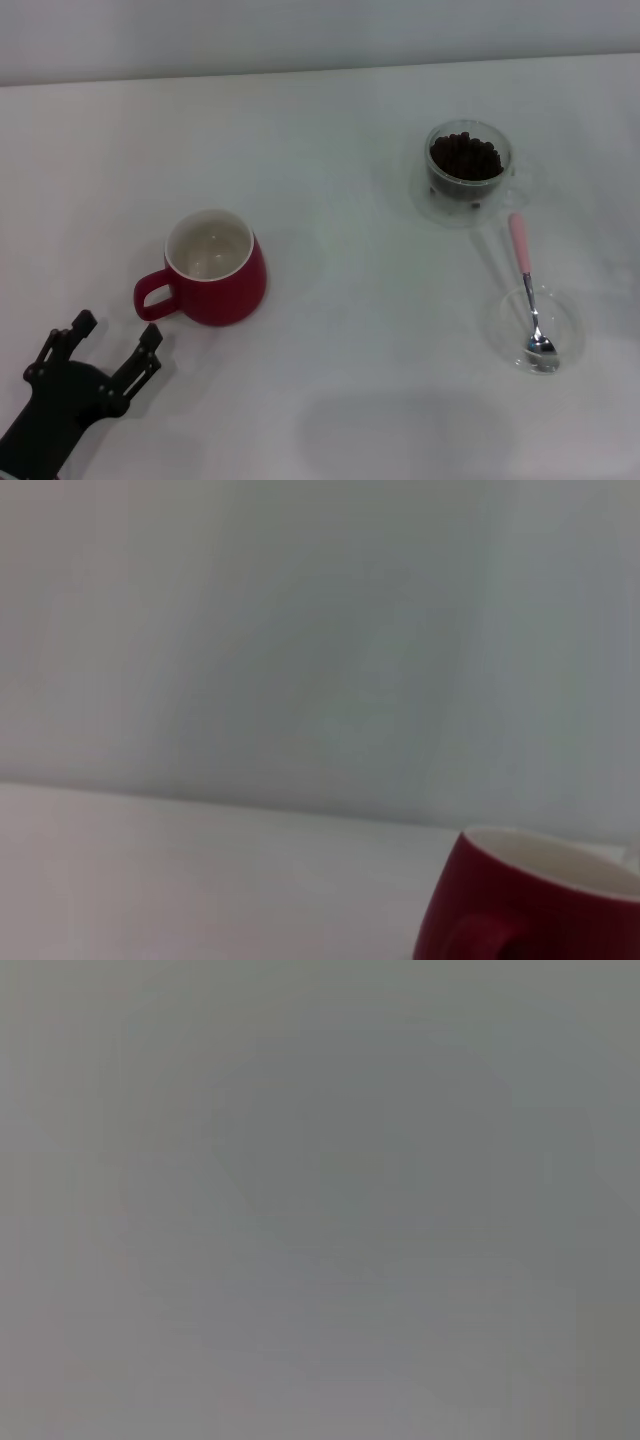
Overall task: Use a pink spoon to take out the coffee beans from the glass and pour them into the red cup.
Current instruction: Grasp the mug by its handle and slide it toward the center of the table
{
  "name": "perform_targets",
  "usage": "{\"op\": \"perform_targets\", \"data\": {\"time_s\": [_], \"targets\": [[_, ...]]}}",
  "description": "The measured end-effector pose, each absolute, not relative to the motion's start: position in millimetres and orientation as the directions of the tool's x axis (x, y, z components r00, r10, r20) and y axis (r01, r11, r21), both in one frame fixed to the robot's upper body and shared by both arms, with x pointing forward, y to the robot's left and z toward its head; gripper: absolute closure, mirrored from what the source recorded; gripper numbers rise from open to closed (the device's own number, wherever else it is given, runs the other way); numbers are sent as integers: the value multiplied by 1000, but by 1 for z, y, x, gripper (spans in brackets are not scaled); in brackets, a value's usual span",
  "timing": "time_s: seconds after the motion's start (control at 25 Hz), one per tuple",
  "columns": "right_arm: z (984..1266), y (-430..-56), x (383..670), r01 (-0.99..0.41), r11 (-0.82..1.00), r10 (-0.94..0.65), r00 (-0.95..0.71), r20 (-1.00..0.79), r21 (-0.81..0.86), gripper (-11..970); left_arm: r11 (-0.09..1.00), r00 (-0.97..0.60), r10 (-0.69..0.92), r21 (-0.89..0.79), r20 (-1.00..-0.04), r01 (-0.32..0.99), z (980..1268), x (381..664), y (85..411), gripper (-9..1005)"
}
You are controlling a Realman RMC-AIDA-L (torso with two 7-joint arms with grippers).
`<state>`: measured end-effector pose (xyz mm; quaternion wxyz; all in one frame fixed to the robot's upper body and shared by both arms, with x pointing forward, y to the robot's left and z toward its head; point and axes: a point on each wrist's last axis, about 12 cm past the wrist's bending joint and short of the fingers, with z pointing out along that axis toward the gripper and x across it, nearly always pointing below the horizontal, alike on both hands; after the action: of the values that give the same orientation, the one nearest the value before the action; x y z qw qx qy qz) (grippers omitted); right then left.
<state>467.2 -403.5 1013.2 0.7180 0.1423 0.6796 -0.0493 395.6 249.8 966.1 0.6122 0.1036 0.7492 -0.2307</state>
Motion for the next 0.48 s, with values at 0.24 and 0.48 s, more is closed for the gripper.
{"op": "perform_targets", "data": {"time_s": [0.24,0.48], "targets": [[1008,-399,459,262,953,141,63,-988,153,206,886,-232,-101,-194,-967,421,965,402,257,107],[1005,-394,454,262,952,146,58,-988,156,205,890,-224,-94,-183,-970,417,967,411,258,109]]}}
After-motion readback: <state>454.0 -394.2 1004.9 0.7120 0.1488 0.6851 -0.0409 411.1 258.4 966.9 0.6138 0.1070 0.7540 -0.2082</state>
